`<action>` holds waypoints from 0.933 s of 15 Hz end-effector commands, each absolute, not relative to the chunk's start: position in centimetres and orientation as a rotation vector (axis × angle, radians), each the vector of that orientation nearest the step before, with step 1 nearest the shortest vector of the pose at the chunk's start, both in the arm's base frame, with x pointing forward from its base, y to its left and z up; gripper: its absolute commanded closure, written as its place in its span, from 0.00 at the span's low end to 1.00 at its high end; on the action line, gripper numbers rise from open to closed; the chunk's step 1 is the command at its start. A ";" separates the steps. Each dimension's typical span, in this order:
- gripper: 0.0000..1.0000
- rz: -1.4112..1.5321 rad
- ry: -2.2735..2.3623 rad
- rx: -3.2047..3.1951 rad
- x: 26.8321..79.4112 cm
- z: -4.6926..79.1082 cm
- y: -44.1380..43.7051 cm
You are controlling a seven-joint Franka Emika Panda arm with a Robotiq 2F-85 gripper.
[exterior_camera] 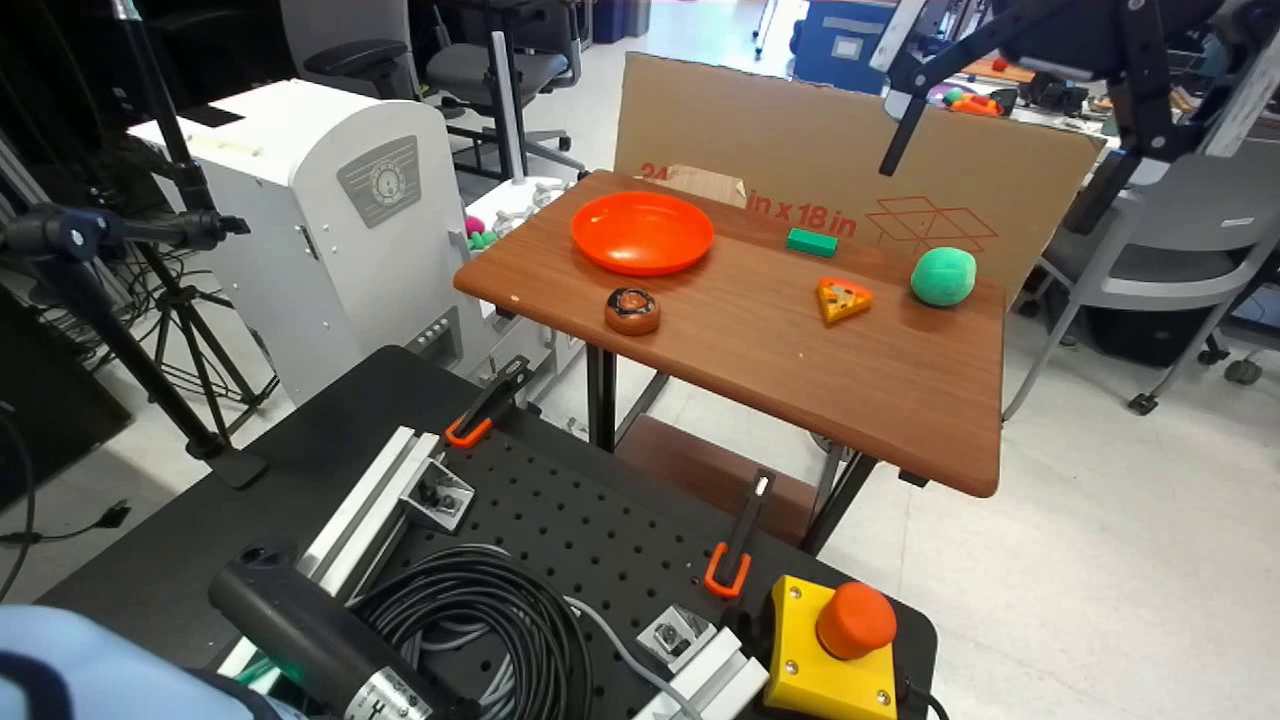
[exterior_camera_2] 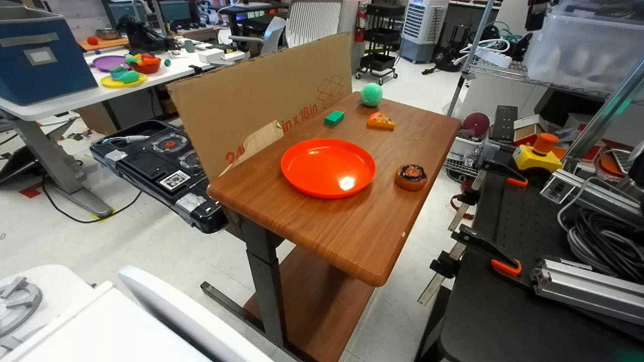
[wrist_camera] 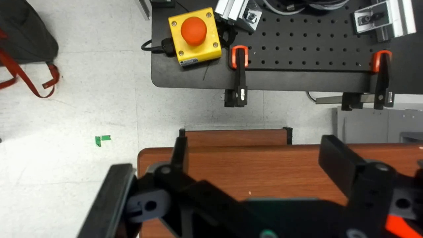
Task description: Move the slice of pizza closer to the right edge
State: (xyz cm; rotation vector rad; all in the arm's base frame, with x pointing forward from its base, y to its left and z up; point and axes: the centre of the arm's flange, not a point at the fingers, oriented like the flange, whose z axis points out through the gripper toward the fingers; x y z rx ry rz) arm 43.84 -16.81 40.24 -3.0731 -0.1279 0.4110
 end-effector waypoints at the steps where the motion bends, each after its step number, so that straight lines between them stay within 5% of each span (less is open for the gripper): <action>1: 0.00 0.303 -0.124 -3.032 49.4 38.9 -16.3; 14: 0.00 0.138 -0.010 -3.130 63.2 24.1 -11.6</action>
